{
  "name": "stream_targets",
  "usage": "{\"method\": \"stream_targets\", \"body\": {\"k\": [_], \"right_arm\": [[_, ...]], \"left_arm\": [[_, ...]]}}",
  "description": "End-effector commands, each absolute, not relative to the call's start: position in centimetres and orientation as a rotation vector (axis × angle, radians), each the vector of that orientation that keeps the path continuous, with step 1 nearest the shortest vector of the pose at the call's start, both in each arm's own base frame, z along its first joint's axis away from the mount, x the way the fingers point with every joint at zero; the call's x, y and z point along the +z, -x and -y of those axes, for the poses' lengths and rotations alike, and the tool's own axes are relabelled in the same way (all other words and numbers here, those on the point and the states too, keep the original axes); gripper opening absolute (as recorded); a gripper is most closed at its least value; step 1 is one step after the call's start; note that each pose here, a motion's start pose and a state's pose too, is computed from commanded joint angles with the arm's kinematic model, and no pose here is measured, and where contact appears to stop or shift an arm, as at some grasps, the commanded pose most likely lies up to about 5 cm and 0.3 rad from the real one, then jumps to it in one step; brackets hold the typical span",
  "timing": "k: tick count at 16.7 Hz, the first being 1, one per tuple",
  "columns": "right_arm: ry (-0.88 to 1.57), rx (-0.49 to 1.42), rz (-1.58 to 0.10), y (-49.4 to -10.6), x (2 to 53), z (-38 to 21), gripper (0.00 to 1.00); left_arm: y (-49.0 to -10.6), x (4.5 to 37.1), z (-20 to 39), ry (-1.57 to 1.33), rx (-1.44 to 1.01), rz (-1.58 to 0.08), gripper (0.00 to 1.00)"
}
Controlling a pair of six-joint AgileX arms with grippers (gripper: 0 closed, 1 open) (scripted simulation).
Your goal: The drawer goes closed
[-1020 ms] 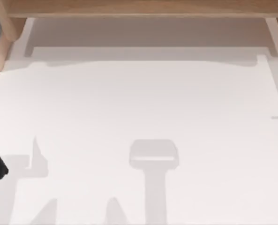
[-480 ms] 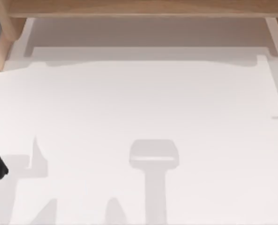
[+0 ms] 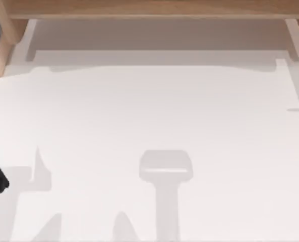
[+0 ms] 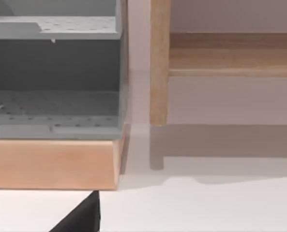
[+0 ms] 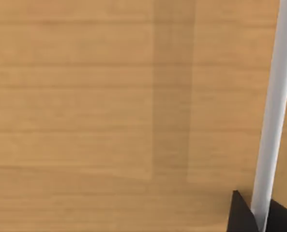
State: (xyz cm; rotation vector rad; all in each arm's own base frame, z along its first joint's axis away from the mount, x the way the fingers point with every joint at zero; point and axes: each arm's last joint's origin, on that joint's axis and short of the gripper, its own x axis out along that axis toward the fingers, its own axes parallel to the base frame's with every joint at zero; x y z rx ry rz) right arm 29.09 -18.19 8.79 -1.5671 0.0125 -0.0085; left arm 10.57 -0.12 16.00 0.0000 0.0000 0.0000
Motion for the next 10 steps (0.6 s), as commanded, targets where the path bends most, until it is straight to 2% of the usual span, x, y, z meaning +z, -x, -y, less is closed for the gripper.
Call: {"method": "stream_targets", "body": {"k": [3,10], "right_arm": [[1.566,-0.007,-0.013,-31.0,8.8,18.0,0.00],[1.562,-0.011,-0.020,-32.1,8.8,18.2,0.00]], "left_arm": [[-10.6,16.0,0.1,0.000,0.000,0.000,1.00],[-10.6,16.0,0.1,0.000,0.000,0.000,1.00]]}}
